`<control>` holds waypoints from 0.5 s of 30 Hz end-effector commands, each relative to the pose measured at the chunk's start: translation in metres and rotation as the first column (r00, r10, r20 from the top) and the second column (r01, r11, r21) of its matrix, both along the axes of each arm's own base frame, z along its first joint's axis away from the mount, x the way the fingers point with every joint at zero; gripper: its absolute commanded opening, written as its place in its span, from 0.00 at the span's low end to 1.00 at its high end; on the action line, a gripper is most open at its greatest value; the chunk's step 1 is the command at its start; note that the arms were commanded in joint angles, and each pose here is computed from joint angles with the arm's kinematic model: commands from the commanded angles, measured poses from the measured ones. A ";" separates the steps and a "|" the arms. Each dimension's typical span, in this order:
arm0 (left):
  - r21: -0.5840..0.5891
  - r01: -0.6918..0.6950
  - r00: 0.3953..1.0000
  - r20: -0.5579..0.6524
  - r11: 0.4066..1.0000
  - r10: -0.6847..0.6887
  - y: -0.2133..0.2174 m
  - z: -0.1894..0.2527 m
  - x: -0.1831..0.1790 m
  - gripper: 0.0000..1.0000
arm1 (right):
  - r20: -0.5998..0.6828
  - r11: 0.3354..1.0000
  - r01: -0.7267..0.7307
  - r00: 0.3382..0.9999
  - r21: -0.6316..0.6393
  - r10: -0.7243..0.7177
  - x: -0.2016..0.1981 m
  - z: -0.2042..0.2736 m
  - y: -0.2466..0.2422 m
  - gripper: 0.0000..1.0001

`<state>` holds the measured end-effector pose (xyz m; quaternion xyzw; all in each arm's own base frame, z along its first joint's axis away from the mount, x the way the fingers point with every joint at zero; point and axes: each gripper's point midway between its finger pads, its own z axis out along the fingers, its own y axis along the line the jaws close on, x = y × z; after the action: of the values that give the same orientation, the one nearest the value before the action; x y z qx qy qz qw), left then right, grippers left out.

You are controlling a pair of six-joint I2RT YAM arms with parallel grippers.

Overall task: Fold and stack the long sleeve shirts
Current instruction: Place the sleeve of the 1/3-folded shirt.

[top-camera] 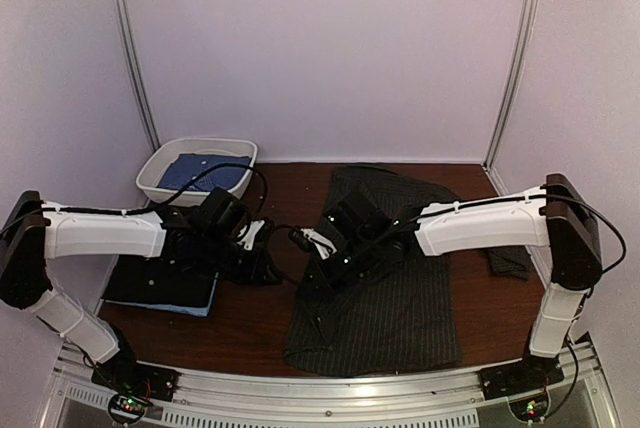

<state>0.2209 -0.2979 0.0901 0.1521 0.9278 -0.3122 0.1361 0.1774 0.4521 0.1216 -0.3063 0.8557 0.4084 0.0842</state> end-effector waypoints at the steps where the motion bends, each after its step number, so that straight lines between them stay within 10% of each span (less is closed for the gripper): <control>1: -0.021 0.027 1.000 -0.001 0.999 -0.027 -0.004 0.005 0.000 0.31 | -0.082 0.999 -0.041 0.996 -0.022 0.039 -0.016 -0.001 -0.001 0.00; 8: -0.045 0.054 0.998 -0.026 0.998 -0.056 -0.010 0.001 -0.005 0.31 | -0.090 0.999 -0.026 0.996 -0.045 0.022 -0.019 -0.020 -0.007 0.03; 15: -0.092 0.087 0.993 -0.066 0.992 -0.093 -0.018 -0.011 -0.012 0.38 | 0.034 0.990 0.144 0.989 -0.010 -0.144 0.019 0.004 -0.029 0.50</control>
<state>0.2101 -0.3063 0.0813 0.1646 0.9229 -0.3336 0.0992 0.1708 0.4405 0.1060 -0.2891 0.8696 0.3957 0.0611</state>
